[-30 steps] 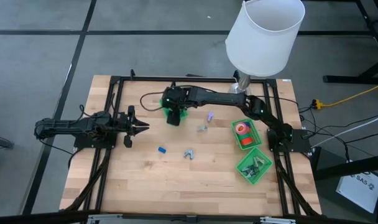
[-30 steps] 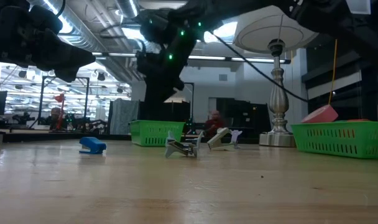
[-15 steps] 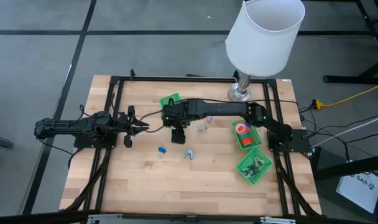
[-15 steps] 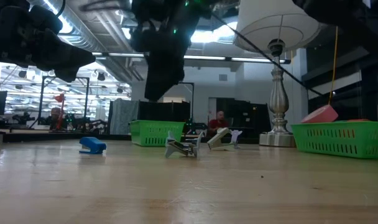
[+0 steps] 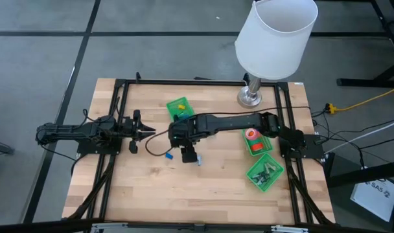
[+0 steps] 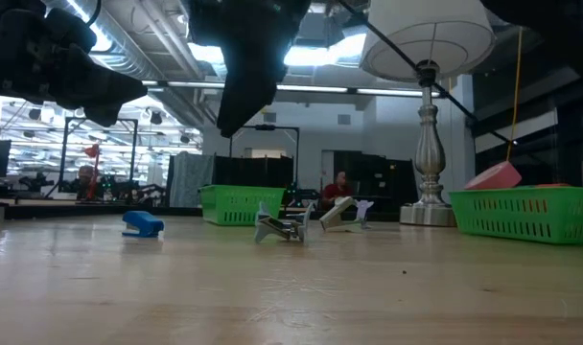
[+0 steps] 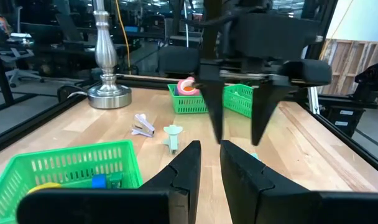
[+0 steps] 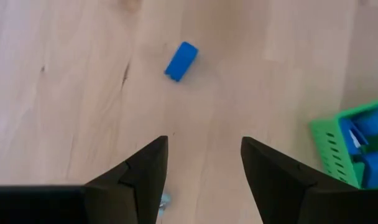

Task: Pick and place Stapler, Stapler remover, tape
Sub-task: Put the gray staple remover into the bottom left green bin

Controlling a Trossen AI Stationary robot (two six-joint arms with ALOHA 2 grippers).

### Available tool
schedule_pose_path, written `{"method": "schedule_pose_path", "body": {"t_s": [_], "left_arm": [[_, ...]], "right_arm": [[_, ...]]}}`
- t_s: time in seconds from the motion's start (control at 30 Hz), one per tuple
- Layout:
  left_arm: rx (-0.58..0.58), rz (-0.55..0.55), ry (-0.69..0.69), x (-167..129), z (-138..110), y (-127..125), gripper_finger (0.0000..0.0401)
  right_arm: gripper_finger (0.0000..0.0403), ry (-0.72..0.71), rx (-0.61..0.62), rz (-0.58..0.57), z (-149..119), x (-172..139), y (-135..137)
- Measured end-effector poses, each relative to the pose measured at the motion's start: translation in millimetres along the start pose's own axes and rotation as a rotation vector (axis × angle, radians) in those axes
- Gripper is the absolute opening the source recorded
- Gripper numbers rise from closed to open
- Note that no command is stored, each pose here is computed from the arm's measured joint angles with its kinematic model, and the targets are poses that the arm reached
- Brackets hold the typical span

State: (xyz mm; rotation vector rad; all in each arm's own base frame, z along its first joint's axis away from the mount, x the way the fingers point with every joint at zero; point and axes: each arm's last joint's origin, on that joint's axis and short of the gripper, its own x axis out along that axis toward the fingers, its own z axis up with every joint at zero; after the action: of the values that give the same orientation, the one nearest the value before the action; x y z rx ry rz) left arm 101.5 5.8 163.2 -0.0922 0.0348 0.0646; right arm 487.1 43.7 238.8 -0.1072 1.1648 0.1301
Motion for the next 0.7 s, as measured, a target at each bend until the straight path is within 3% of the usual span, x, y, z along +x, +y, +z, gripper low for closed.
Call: {"method": "schedule_pose_path", "body": {"t_s": [0.2, 0.47, 0.7], "left_arm": [[0.000, 0.000, 0.000, 0, 0, 0, 0.0058], [0.000, -0.001, 0.003, 0, 0, 0, 0.0058], [0.000, 0.000, 0.001, 0, 0, 0, 0.0058]], "right_arm": [[0.0209, 0.039, -0.081, 0.009, -4, -3, 7], [0.0209, 0.087, -0.095, 0.019, -15, -19, 16], [0.0209, 0.117, -0.143, -0.020, -40, -34, 38]]}}
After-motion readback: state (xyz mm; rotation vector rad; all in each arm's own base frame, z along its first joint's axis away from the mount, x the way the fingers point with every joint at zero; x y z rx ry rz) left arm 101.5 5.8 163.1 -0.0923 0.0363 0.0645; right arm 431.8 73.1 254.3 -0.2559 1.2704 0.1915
